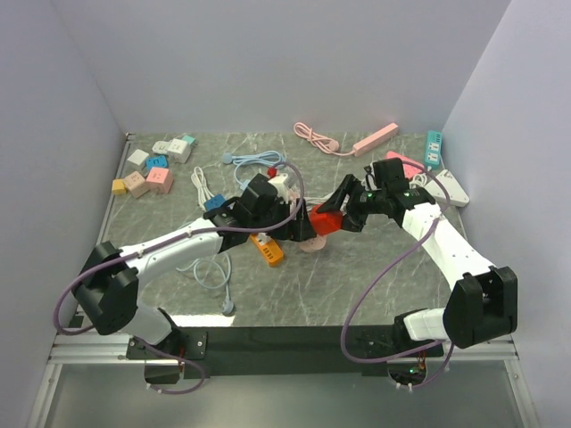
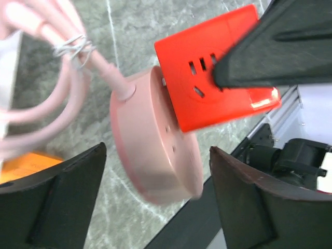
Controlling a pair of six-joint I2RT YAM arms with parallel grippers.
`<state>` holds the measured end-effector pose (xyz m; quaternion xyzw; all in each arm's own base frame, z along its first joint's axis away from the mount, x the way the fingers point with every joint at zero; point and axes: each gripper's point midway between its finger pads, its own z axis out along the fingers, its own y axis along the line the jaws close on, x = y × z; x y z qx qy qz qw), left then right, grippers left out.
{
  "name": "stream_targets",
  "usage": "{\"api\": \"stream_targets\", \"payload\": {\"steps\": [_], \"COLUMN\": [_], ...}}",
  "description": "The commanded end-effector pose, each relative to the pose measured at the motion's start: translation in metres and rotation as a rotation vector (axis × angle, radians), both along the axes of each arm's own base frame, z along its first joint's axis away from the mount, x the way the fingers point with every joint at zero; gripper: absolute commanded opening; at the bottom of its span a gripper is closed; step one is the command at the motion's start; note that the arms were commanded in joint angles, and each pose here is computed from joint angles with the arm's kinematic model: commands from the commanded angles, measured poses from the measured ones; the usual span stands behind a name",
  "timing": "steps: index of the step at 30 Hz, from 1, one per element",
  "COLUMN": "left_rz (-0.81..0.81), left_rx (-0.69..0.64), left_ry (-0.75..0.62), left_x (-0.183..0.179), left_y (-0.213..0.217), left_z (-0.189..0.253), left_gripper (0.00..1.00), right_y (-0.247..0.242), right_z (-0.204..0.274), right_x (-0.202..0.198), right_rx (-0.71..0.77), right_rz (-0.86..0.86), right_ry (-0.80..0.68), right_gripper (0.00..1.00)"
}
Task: Pull the plug off the socket
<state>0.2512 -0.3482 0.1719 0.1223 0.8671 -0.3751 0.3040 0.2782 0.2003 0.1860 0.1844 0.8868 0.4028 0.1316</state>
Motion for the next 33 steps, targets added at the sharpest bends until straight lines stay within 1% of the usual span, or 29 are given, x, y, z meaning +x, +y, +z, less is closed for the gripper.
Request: {"api": "stream_targets", "payload": {"steps": [1, 4, 7, 8, 10, 11, 12, 15, 17, 18, 20, 21, 23, 24, 25, 26, 27, 28, 29, 30, 31, 32, 33], "left_rz": [-0.039, -0.058, -0.059, -0.053, -0.042, -0.012, 0.003, 0.022, 0.021, 0.018, 0.004, -0.031, -0.066, -0.11, -0.139, -0.161, -0.208, -0.226, -0.233, -0.238, -0.237, -0.221, -0.204], "left_rx": [-0.072, -0.104, -0.084, -0.069, -0.034, 0.001, 0.023, 0.059, 0.068, 0.09, 0.075, 0.048, 0.002, -0.024, -0.067, -0.078, -0.086, -0.105, -0.098, -0.1, -0.091, -0.07, -0.048], "left_ry": [0.028, 0.04, 0.047, 0.053, 0.067, 0.074, 0.084, 0.118, 0.145, 0.18, 0.207, 0.217, 0.212, 0.223, 0.206, 0.213, 0.25, 0.25, 0.269, 0.285, 0.304, 0.314, 0.31], "left_x": [-0.001, -0.001, 0.002, 0.004, 0.006, 0.01, 0.012, 0.015, 0.015, 0.014, 0.016, 0.013, 0.012, 0.004, 0.005, 0.002, -0.009, -0.011, -0.014, -0.018, -0.022, -0.023, -0.022], "left_y": [-0.022, -0.033, -0.036, -0.036, -0.034, -0.03, -0.028, -0.025, -0.028, -0.03, -0.04, -0.051, -0.066, -0.075, -0.088, -0.094, -0.102, -0.109, -0.111, -0.112, -0.11, -0.105, -0.1], "left_z": [0.009, 0.009, 0.001, -0.001, -0.014, -0.022, -0.031, -0.055, -0.067, -0.082, -0.085, -0.087, -0.081, -0.078, -0.066, -0.065, -0.072, -0.07, -0.079, -0.082, -0.089, -0.093, -0.096], "left_gripper": [0.84, 0.8, 0.63, 0.43, 0.23, 0.01, 0.0, 0.0, 0.0, 0.0, 0.0, 0.0, 0.0, 0.0, 0.0, 0.0, 0.0, 0.0, 0.01, 0.06, 0.32, 0.44, 0.53], "right_y": [0.016, 0.016, 0.014, 0.012, 0.0, -0.006, -0.013, -0.044, -0.064, -0.068, -0.077, -0.079, -0.087, -0.09, -0.094, -0.096, -0.104, -0.107, -0.108, -0.11, -0.111, -0.112, -0.113], "right_z": [0.058, 0.061, 0.061, 0.061, 0.056, 0.055, 0.052, 0.052, 0.06, 0.063, 0.07, 0.07, 0.059, 0.056, 0.054, 0.048, 0.044, 0.042, 0.038, 0.036, 0.032, 0.029, 0.028], "right_x": [0.007, 0.006, 0.006, 0.006, 0.011, 0.012, 0.013, 0.021, 0.025, 0.025, 0.027, 0.026, 0.027, 0.027, 0.026, 0.026, 0.027, 0.026, 0.026, 0.026, 0.026, 0.024, 0.025], "right_rx": [0.135, 0.143, 0.139, 0.132, 0.102, 0.089, 0.08, 0.066, 0.046, 0.042, 0.043, 0.03, -0.026, -0.043, -0.056, -0.064, -0.089, -0.101, -0.111, -0.12, -0.129, -0.14, -0.15], "right_rz": [0.069, 0.068, 0.065, 0.06, 0.024, 0.007, -0.015, -0.1, -0.153, -0.158, -0.185, -0.188, -0.21, -0.219, -0.234, -0.244, -0.274, -0.283, -0.288, -0.286, -0.285, -0.284, -0.282], "right_ry": [-0.166, -0.173, -0.174, -0.177, -0.168, -0.17, -0.157, -0.175, -0.218, -0.23, -0.259, -0.262, -0.24, -0.239, -0.241, -0.232, -0.231, -0.23, -0.222, -0.224, -0.215, -0.205, -0.209], "right_gripper": [0.0, 0.0, 0.0, 0.0, 0.0, 0.0, 0.0, 0.0, 0.0, 0.0, 0.0, 0.0, 0.0, 0.0, 0.0, 0.0, 0.0, 0.0, 0.0, 0.0, 0.0, 0.0, 0.0]}}
